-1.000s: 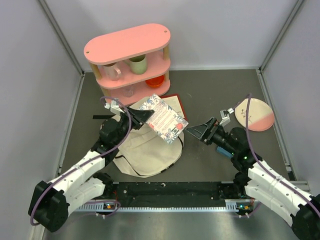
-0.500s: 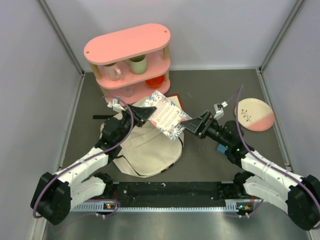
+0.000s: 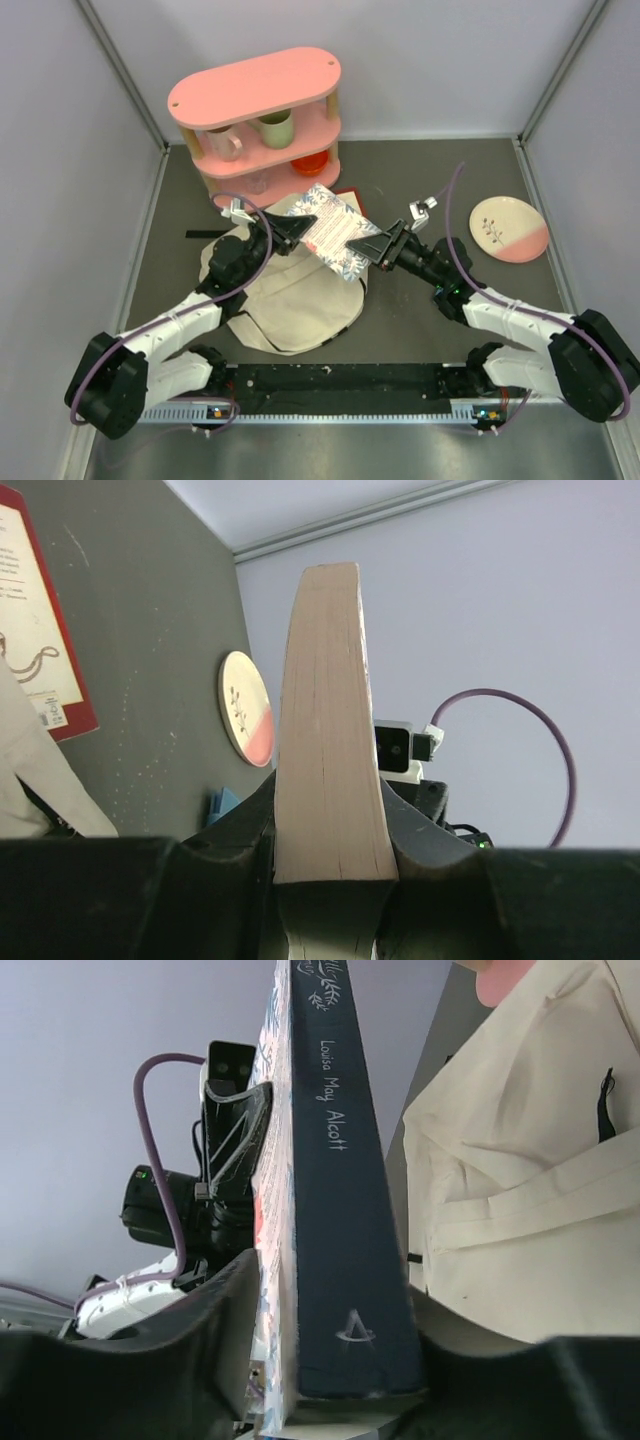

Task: Pack the student bag
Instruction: Pick up the book from the center of the board, then place the book in the student bag.

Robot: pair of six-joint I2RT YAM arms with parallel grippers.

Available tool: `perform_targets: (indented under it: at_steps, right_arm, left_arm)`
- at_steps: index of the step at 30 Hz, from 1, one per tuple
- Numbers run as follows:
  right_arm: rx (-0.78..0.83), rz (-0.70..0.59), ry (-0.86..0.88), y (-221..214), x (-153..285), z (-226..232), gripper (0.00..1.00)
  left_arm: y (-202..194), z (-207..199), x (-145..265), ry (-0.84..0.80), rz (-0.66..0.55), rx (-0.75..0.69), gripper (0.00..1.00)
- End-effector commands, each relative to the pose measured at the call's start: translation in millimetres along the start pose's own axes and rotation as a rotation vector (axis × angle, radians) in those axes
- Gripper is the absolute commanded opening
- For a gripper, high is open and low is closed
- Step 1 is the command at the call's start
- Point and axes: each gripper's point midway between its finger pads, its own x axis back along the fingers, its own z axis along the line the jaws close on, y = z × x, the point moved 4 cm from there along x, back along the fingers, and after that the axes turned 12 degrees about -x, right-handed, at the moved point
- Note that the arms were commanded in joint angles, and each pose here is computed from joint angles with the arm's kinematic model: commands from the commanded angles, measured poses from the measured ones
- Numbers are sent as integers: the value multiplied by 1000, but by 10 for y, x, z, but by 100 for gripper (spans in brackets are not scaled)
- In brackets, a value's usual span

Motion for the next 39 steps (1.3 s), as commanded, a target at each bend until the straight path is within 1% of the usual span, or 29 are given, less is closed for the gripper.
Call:
perform_targets:
  at_steps: [1, 3, 5, 7, 8, 10, 11, 12, 13, 14, 15, 16, 17, 18, 19, 20, 21, 22, 23, 24, 25, 27, 28, 30, 33, 35, 36, 38, 39]
  right_arm:
    - [62, -12, 167, 21, -31, 455, 37]
    - [63, -11, 171, 17, -21, 465, 16]
    - [69, -3, 166, 8, -19, 467, 18]
    - [73, -6, 157, 7, -4, 466, 13]
    - [80, -12, 152, 14, 4, 470, 12]
    - [90, -38, 109, 47, 14, 432, 6]
    - [120, -48, 70, 57, 50, 413, 4]
    - [132, -63, 44, 74, 72, 396, 2]
    - [148, -109, 22, 139, 88, 424, 1]
    - [171, -123, -67, 148, 171, 309, 0]
    - [176, -150, -107, 179, 219, 287, 0]
    - [186, -209, -155, 254, 267, 252, 0]
    - [210, -231, -206, 271, 380, 203, 0]
    - [218, -278, -247, 328, 441, 160, 0]
    - [232, -314, -277, 368, 501, 123, 0]
    - [233, -332, -329, 376, 586, 38, 0]
    - [242, -404, -344, 450, 687, 40, 0]
    - [229, -440, -379, 474, 768, -18, 0]
    - [225, -476, -404, 503, 841, -61, 0]
    - [233, -545, -421, 564, 973, -63, 0]
    - [230, -575, -443, 582, 1043, -111, 0]
    - [247, -656, -450, 651, 1213, -58, 0]
    - [265, -676, -461, 672, 1266, -46, 0]
    - [284, -728, -483, 725, 1388, 12, 0]
    - [313, -763, -497, 762, 1493, 101, 0]
    - [321, -759, -517, 755, 1525, 86, 0]
    - [321, -754, -521, 751, 1523, 78, 0]
    - [309, -739, -524, 726, 1510, 48, 0]
    - [305, -733, -528, 717, 1505, 17, 0]
  left_arm:
    - [170, -381, 70, -164, -80, 2, 0]
    - [172, -371, 82, -159, -84, 2, 0]
    - [166, -360, 88, -153, -82, -2, 0]
    - [155, -371, 78, -156, -69, -15, 0]
    - [149, -380, 69, -158, -61, -28, 4]
    - [99, -414, 31, -159, -2, -101, 27]
    - [66, -400, 27, -144, 31, -133, 46]
    - [-1, -273, 23, -88, 77, -198, 60]
    - [-10, -298, 31, -76, 110, -234, 68]
    - [-27, -251, 44, -43, 134, -270, 74]
    - [-73, -114, 89, 29, 186, -347, 80]
    - [-74, -99, 128, 49, 199, -390, 84]
    - [-86, -54, 159, 78, 224, -436, 91]
    - [-126, 80, 238, 158, 301, -531, 92]
    - [-152, 156, 270, 201, 338, -579, 98]
    - [-163, 237, 312, 222, 381, -675, 98]
    - [-244, 293, 376, 256, 454, -716, 98]
    - [-287, 348, 409, 280, 498, -750, 98]
    - [-298, 411, 429, 303, 531, -817, 98]
    - [-312, 384, 418, 310, 553, -847, 98]
    - [-496, 454, 487, 337, 647, -881, 98]
    - [-591, 442, 481, 359, 682, -998, 98]
    - [-809, 409, 513, 330, 748, -1037, 98]
    - [-1041, 346, 565, 272, 827, -1076, 99]
    - [-1266, 356, 585, 209, 909, -1103, 98]
    - [-1422, 311, 586, 124, 966, -1138, 98]
    - [-1573, 272, 634, 51, 1030, -1134, 98]
    - [-1648, 261, 632, 40, 1061, -1181, 98]
    - [-1735, 308, 651, 46, 1095, -1211, 98]
